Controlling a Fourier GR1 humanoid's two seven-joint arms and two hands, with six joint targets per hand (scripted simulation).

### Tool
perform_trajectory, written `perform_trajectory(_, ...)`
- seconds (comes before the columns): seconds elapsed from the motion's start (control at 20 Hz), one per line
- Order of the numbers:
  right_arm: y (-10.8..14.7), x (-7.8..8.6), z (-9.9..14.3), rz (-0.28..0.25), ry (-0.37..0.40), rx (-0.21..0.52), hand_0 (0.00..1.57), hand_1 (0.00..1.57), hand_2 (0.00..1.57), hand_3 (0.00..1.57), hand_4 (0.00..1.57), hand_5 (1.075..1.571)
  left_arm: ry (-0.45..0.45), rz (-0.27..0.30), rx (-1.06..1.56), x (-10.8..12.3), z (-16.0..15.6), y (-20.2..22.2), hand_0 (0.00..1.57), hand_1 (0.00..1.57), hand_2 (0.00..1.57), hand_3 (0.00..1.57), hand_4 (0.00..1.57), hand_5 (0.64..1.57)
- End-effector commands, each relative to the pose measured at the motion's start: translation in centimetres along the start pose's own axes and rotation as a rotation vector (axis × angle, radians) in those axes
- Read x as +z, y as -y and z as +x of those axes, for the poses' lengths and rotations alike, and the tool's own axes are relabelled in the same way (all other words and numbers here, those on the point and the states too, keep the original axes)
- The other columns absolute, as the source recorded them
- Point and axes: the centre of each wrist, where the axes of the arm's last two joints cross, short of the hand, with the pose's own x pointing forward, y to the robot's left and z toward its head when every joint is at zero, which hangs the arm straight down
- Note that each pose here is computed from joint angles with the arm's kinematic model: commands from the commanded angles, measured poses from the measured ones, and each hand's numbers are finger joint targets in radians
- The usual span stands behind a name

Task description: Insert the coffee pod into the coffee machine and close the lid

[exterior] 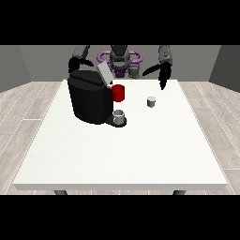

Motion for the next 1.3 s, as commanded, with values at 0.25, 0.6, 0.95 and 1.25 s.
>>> perform_trajectory(0.25, -1.7, -1.8, 1.0, 0.059, 0.033, 0.013, 0.00, 0.00, 0.00, 0.00, 0.48, 1.571, -0.069, 0.058, -0.278, -3.2, 0.0, -3.7, 0.00, 0.00, 0.00, 0.00, 0.00, 1.571)
perform_trajectory(0.6, -2.6, -3.0, 1.1, 0.016, 0.081, 0.024, 0.00, 0.00, 0.00, 0.00, 0.52, 1.571, -0.123, 0.041, -0.339, -4.9, -0.9, -6.1, 0.00, 0.00, 0.00, 0.00, 0.00, 1.571)
perform_trajectory(0.95, -1.2, -4.9, 1.3, 0.055, 0.127, 0.056, 0.00, 0.00, 0.00, 0.00, 0.26, 1.571, -0.152, -0.013, -0.428, -6.7, -0.1, -6.9, 0.00, 0.00, 0.00, 0.00, 0.00, 1.571)
perform_trajectory(1.25, -1.1, -3.9, -0.5, -0.019, 0.033, 0.045, 0.00, 0.00, 0.00, 0.00, 0.38, 1.571, -0.250, -0.091, -0.485, -6.7, -1.8, -5.9, 0.00, 0.00, 0.00, 0.00, 0.00, 1.571)
